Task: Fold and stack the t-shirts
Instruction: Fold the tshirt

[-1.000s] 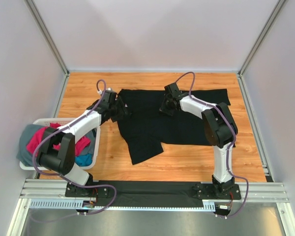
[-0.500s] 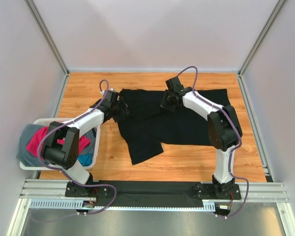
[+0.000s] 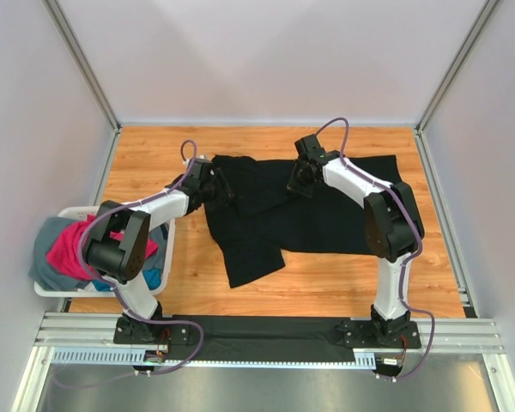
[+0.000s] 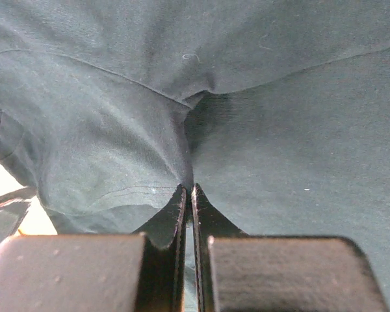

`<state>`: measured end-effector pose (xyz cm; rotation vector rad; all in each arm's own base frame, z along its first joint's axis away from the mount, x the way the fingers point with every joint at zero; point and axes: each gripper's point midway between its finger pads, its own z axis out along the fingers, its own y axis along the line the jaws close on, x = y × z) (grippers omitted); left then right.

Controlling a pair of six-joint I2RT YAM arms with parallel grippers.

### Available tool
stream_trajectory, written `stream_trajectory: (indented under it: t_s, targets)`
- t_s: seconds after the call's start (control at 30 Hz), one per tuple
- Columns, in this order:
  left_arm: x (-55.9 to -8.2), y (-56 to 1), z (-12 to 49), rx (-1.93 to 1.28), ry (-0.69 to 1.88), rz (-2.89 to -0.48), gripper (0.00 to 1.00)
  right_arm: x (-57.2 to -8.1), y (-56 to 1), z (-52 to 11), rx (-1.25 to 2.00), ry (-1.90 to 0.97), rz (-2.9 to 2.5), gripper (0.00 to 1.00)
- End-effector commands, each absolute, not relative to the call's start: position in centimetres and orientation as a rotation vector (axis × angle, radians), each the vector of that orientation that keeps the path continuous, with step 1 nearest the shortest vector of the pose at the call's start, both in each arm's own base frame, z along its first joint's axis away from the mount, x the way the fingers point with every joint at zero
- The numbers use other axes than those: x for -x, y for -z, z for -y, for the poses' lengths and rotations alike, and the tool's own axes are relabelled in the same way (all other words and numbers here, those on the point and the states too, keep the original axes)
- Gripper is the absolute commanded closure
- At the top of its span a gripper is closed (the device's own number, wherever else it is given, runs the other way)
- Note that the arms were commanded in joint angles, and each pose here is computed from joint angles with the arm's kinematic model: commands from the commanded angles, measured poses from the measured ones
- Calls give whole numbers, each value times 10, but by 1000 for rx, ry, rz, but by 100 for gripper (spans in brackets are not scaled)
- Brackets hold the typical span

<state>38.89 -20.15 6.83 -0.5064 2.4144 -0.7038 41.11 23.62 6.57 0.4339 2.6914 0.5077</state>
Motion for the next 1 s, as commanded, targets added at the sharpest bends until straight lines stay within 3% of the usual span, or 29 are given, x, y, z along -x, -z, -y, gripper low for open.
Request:
stream_trajectory:
  t_s: [0.0, 0.4, 0.5, 0.53, 0.63, 0.83, 0.97]
  targets:
    - [-398, -72, 220, 506, 802, -2365, 42, -418, -71, -235, -406, -503, -2681, 99]
    - [-394, -58, 251, 506, 849, -2396, 45, -415, -48, -238, -378, -502, -2746, 97]
    - [-393, -53, 251, 556, 840, -2403, 65, -415, -45, -237, -373, -495, -2755, 96]
    - [-392, -52, 249, 581, 839, -2403, 82, -416, -45, -237, -371, -493, -2753, 96]
    - [-385, -49, 245, 686, 838, -2407, 100, -418, -47, -233, -368, -477, -2746, 94]
    - [-379, -63, 248, 787, 862, -2393, 100, -424, -45, -223, -380, -457, -2744, 93]
    - [-369, -59, 240, 826, 776, -2442, 95, -426, -44, -222, -355, -452, -2757, 86]
